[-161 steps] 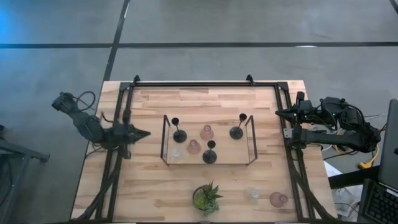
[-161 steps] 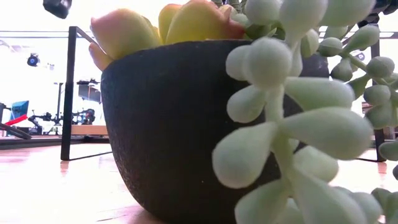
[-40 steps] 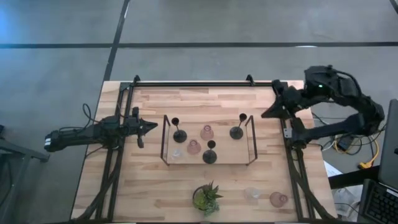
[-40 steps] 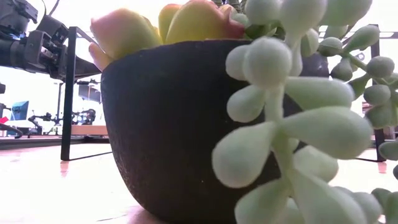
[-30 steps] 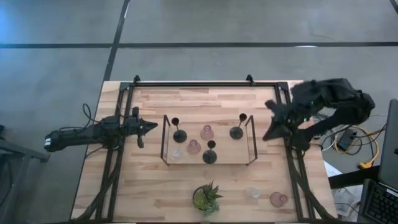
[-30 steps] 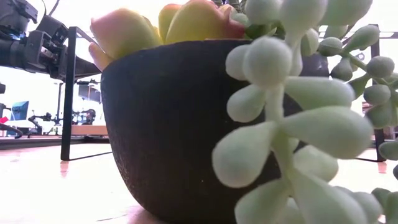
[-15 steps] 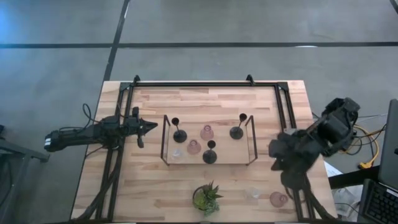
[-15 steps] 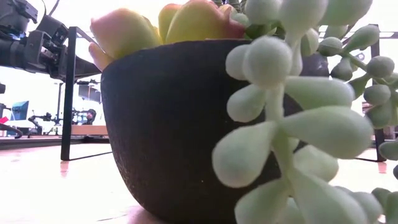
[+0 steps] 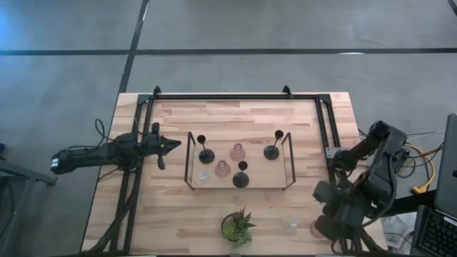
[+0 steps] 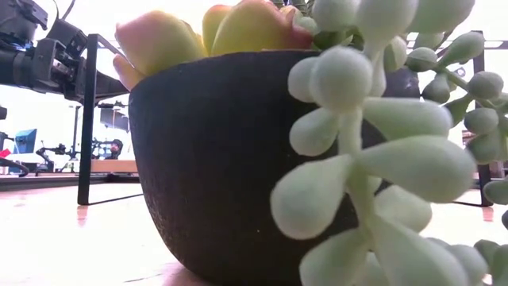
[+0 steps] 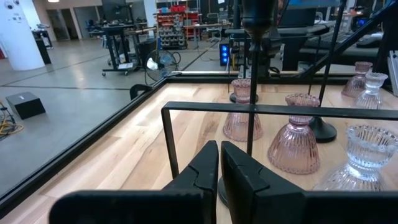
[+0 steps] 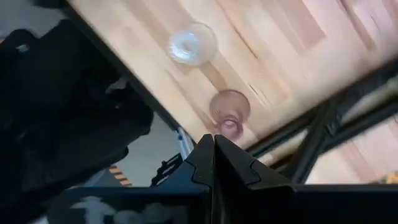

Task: Pick & Place candle stick holders
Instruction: Put the pink glass candle holder on the shelf

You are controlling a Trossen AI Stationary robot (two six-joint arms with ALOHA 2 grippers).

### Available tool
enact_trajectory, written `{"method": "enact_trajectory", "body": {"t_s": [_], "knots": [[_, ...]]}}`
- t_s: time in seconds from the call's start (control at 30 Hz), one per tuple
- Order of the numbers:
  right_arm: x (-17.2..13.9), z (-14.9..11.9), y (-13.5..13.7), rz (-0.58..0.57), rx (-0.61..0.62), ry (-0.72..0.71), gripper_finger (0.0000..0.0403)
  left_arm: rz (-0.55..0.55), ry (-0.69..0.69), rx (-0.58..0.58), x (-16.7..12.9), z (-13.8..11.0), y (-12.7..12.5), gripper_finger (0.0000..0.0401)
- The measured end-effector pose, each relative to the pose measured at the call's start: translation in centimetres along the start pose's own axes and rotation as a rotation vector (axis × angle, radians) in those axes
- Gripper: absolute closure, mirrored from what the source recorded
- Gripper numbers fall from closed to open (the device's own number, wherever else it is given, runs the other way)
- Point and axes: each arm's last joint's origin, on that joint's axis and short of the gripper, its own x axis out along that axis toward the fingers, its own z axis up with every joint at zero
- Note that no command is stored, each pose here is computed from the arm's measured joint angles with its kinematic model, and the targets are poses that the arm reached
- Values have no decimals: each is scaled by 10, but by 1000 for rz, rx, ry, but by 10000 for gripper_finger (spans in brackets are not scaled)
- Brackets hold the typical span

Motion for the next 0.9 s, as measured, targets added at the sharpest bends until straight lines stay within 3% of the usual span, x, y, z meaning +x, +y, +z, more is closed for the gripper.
{"method": "enact_trajectory", "body": {"t_s": [0.23,0.47,0.67,0.9], "knots": [[29,-21,-2,-136,97,99,386,1,-7,-1,0,0,0,377],[55,-26,-8,-239,103,91,303,1,-9,-1,0,1,0,376],[80,-27,-8,-247,1,99,236,1,-10,-1,0,1,0,378],[107,-31,-13,-248,-60,108,223,1,-11,-1,0,1,0,378]]}}
